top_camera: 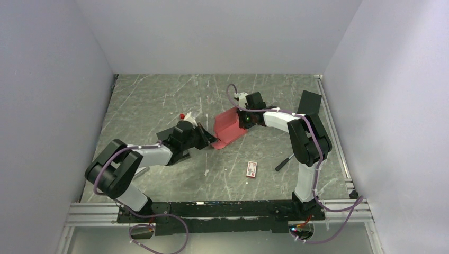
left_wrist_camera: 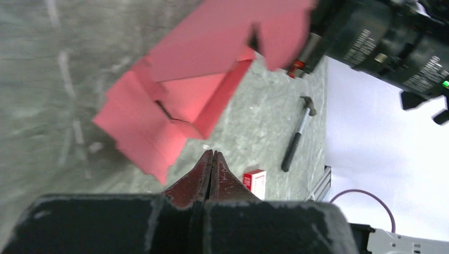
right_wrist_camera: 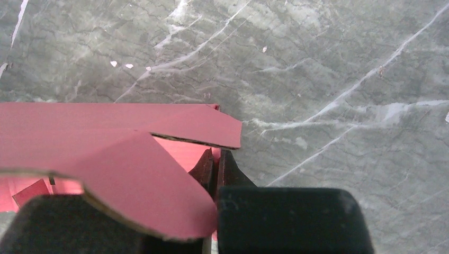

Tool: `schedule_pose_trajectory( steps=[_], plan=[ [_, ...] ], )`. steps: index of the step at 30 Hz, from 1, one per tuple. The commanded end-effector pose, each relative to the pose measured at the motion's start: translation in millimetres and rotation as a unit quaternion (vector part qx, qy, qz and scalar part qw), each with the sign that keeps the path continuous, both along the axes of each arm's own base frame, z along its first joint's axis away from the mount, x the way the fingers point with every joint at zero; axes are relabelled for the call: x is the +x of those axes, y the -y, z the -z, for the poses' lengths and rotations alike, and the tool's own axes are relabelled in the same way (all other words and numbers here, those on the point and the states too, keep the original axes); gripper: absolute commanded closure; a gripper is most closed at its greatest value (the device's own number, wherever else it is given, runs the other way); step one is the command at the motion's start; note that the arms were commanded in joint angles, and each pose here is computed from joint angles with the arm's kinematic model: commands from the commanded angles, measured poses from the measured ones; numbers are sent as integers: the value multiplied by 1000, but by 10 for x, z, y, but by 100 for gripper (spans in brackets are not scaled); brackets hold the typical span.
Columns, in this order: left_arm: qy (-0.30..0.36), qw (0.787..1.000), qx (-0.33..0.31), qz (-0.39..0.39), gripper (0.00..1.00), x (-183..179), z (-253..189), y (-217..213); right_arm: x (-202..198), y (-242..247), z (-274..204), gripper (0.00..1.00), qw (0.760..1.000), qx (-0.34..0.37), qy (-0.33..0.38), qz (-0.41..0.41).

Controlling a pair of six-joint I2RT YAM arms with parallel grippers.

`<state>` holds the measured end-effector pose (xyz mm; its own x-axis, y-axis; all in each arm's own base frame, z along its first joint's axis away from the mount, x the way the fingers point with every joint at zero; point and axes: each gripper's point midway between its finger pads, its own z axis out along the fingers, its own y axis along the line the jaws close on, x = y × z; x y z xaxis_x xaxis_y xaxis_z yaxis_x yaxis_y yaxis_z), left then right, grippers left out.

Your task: Fold the paper box

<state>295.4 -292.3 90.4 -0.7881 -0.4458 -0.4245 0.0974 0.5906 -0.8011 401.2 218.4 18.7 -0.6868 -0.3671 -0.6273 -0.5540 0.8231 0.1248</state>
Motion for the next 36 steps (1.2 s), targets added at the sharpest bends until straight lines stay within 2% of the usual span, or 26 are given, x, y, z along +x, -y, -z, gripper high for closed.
schedule_pose_trajectory(
  steps=[1, 10, 27, 33, 36],
  plan=[
    [-15, 999, -29, -30, 100, 110, 145, -154, -114, -39, 151, 100, 999, -3, -31, -7],
    [-41, 996, -52, -56, 100, 395, 306, -108, -118, -38, 149, 100, 999, -3, -31, -7],
    [-57, 995, -63, -58, 100, 682, 471, 51, -125, -42, 165, 100, 999, -3, -34, -8],
    [-43, 995, -75, -41, 100, 547, 381, 14, -124, -43, 157, 100, 999, -3, -33, -7],
    [-42, 997, -57, -34, 100, 395, 310, -84, -112, -34, 146, 100, 999, -3, -31, -6]
  ],
)
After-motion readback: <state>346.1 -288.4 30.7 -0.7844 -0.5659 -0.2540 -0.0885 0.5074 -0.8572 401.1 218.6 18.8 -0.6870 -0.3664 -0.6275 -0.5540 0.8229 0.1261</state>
